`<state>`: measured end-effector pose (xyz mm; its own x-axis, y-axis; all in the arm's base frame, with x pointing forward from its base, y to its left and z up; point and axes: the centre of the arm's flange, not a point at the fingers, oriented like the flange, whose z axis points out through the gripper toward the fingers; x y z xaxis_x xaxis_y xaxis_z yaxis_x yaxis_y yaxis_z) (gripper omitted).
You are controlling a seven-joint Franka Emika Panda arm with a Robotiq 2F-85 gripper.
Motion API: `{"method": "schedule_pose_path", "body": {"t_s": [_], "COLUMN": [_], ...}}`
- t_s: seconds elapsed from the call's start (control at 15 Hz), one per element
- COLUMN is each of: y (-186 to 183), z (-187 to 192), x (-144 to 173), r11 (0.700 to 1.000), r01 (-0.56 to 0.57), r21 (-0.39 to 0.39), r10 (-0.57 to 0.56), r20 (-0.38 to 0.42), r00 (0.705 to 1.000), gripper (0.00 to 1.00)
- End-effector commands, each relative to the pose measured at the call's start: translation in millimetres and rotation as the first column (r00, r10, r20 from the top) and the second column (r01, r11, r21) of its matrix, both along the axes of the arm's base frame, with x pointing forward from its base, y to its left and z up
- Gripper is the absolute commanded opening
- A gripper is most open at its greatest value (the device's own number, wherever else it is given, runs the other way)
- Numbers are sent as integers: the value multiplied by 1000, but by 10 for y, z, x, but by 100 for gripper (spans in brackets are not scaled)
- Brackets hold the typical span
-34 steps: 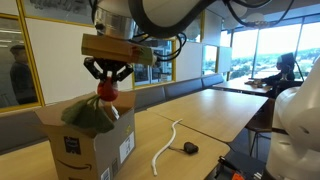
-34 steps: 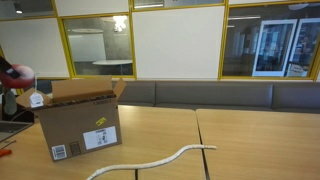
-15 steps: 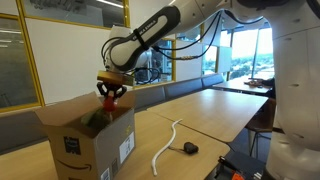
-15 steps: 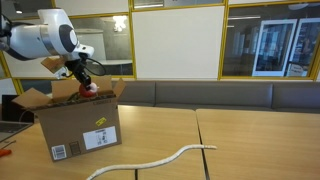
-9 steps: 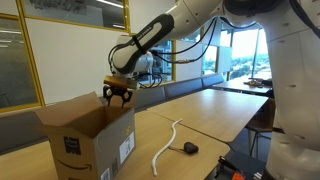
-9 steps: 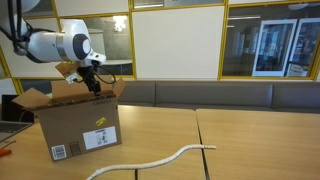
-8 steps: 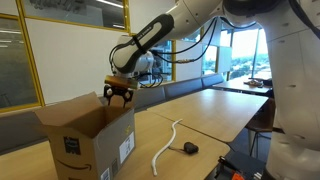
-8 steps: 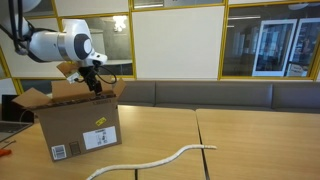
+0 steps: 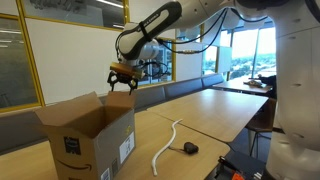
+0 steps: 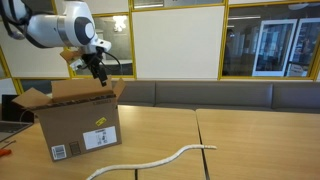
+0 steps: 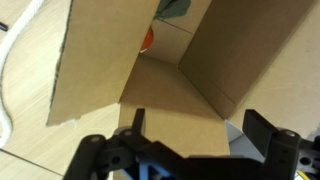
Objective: Put the radish, white rope and black measuring tape inside the brown box
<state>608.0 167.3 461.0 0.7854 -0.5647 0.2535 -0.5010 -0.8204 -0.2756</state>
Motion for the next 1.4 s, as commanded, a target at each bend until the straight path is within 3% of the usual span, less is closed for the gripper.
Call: {"method": "schedule_pose_path", "body": {"t_s": [0.0,0.27,0.47,0.87,1.33], "y": [-280,-684,-1012,-1720,-2378], "z": [701,1240,1295,691,-353], "x": [-340,-686,-824,-733,-461], "r11": [999,993,984,958,931], "r01": [37,111,171,275,353], "r21": [-9,-29,-49,-86,-96], "r10": [-37,-106,-163,-274,-359], "r20": [72,133,126,27,-57], "r00": [997,985,978,961,931], "gripper": [100,100,100,100,100]}}
